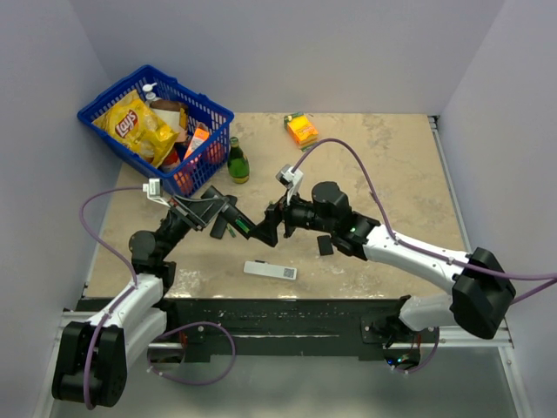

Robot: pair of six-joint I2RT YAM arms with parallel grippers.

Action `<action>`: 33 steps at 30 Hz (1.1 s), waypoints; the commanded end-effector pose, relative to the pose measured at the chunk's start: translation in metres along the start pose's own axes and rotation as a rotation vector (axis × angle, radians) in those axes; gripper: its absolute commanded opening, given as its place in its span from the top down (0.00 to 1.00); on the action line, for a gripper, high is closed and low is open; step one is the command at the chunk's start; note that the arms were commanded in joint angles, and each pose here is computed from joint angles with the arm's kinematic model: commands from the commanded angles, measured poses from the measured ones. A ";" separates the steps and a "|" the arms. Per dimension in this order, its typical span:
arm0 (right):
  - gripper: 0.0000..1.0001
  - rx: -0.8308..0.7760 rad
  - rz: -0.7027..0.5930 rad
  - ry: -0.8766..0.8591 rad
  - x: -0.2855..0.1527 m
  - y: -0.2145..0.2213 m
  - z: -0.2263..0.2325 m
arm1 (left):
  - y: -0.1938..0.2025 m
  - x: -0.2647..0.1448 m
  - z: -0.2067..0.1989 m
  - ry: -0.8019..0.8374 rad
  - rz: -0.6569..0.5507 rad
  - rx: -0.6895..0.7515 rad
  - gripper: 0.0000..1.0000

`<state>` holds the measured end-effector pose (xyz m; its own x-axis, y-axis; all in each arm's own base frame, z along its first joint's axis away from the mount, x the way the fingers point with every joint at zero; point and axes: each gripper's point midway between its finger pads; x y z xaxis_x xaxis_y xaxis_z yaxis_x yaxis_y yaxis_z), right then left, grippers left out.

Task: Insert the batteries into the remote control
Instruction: Adjust the battery in the remote control.

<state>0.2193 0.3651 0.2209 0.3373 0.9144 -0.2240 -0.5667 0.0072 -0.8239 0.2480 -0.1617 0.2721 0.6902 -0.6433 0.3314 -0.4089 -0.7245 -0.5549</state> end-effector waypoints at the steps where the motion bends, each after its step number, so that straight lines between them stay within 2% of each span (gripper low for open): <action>1: 0.05 -0.009 -0.072 -0.003 0.004 -0.028 0.003 | -0.012 0.006 -0.022 0.075 -0.019 0.069 1.00; 24: 0.08 0.016 -0.031 -0.015 0.015 -0.017 -0.001 | -0.013 0.005 -0.030 0.102 -0.022 0.085 1.00; 33: 0.06 -0.053 -0.086 0.076 -0.014 -0.049 0.004 | -0.009 0.006 -0.013 0.039 -0.009 0.107 1.00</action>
<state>0.2270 0.3668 0.2171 0.3446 0.9025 -0.2583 -0.5932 -0.0039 -0.8050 0.2486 -0.1618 0.2689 0.6916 -0.6467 0.3216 -0.3991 -0.7133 -0.5760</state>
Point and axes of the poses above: each gripper's point midway between its finger pads, its own x axis out along the fingers, its own z axis along the line the jaws close on, y = z × x, and after that the axes turned 7 degrees about x, right-handed
